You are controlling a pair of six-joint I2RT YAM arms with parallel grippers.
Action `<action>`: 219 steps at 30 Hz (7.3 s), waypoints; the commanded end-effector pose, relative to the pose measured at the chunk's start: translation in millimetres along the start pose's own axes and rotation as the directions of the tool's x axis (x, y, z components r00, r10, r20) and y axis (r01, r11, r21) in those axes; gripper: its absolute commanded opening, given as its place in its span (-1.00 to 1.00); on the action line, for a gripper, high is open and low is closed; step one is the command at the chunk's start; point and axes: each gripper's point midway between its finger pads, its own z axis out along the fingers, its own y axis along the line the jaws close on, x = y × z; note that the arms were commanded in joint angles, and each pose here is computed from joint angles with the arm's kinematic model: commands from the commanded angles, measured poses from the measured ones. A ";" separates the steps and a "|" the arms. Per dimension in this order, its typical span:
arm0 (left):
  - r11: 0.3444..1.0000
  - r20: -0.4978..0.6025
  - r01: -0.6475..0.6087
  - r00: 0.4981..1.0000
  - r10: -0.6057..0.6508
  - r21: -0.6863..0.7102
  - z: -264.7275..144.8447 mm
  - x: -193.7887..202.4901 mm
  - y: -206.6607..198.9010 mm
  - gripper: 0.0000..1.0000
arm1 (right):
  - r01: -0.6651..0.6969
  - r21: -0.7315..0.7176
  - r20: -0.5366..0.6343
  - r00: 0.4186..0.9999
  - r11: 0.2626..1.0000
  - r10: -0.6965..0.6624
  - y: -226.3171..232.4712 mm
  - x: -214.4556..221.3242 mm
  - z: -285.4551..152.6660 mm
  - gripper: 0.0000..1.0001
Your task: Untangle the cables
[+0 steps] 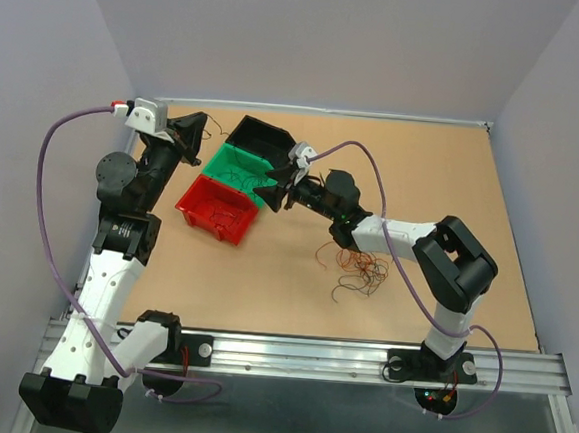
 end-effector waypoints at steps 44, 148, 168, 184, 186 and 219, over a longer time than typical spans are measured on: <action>1.000 0.071 -0.017 0.997 0.016 0.013 -3.1 -21.6 -2.2 -1.00 | 0.063 -0.038 0.058 0.996 0.997 -0.061 15.8 -18.3 -22.2 0.23; 0.936 -0.704 -0.130 0.627 0.334 0.328 -43.2 297.3 58.6 -1.00 | -0.138 0.222 -0.181 0.967 0.965 0.180 0.0 53.7 44.4 0.08; 0.949 -0.728 -0.239 0.612 0.311 0.204 -23.9 299.4 67.5 -0.13 | -0.151 0.342 -0.327 0.906 0.927 0.268 -21.3 80.8 -16.5 0.33; 0.920 -0.617 -0.234 0.686 0.385 0.314 -35.4 263.8 39.2 0.28 | -0.194 0.228 -0.402 0.874 0.954 0.273 -8.4 106.1 3.8 0.31; 0.900 -0.591 -0.230 0.689 0.419 0.370 -43.6 261.0 29.8 0.31 | -0.190 0.207 -0.419 0.869 0.960 0.262 -4.0 108.9 -3.7 0.34; 0.944 -0.713 -0.110 0.630 0.308 0.311 -49.0 277.0 60.0 0.06 | -0.211 0.131 -0.208 0.949 0.969 0.235 1.6 51.9 58.1 -0.99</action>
